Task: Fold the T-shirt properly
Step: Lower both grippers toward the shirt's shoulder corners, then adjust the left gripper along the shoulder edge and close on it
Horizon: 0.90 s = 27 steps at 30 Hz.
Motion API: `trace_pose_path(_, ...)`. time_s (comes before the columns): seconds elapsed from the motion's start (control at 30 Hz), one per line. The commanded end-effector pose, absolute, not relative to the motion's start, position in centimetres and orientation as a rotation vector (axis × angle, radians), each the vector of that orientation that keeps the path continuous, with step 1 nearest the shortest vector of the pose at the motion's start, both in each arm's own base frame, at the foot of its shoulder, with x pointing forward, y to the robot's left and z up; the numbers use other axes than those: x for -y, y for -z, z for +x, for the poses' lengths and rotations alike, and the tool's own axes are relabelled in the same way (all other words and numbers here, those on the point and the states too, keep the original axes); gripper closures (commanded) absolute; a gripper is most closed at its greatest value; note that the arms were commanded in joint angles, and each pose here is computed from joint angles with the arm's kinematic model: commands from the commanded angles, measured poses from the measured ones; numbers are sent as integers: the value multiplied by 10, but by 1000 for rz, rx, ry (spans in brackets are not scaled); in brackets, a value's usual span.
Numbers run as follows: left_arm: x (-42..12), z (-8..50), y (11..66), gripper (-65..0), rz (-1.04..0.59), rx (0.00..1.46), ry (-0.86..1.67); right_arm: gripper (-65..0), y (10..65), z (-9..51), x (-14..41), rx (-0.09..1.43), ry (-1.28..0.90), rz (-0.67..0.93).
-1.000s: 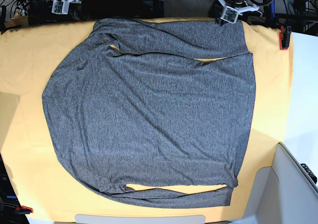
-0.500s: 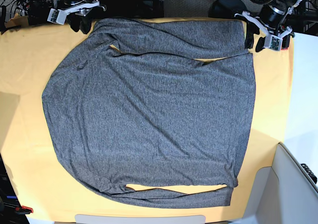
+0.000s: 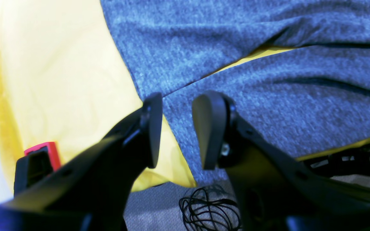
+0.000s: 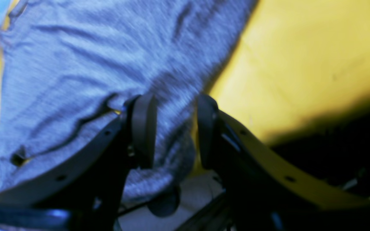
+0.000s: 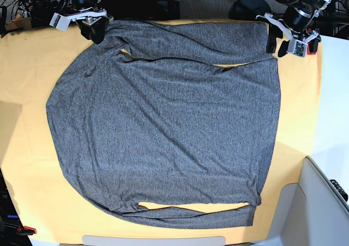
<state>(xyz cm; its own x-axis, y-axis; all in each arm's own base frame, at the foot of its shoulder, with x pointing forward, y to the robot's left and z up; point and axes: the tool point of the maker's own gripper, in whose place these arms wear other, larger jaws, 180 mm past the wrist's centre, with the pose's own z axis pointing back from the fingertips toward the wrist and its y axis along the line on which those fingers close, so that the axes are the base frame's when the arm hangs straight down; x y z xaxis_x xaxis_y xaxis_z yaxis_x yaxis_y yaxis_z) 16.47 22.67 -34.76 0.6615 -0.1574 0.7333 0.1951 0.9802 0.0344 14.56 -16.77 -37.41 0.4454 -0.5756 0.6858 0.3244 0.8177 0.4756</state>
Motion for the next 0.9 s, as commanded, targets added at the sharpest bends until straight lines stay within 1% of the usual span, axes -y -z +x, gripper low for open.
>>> trace_pose_path(0.0, -227, 168, 341, -197, -48, 851, 210, -220, 373, 145, 172, 974, 574, 285)
trace_pose_path(0.1, -227, 168, 341, -197, -48, 850, 210, -220, 393, 134, 175, 921, 590, 264)
trace_pose_path(0.2, -227, 168, 341, -197, -48, 850, 210, -220, 403, 132, 171, 902, 625, 265)
trace_pose_path(0.5, -228, 168, 340, -198, -44, 851, 207, -220, 406, 131, 145, 873, 607, 330)
trace_pose_path(0.6, -238, 169, 336, -198, -20, 862, 192, -220, 407, 129, 136, 860, 600, 352)
trace_pose_path(0.77, -255, 168, 331, -198, 29, 880, 129, -220, 408, 126, 135, 853, 600, 351)
trace_pose_path(0.87, -262, 162, 336, -199, 48, 830, 107, -217, 408, 126, 136, 852, 594, 349)
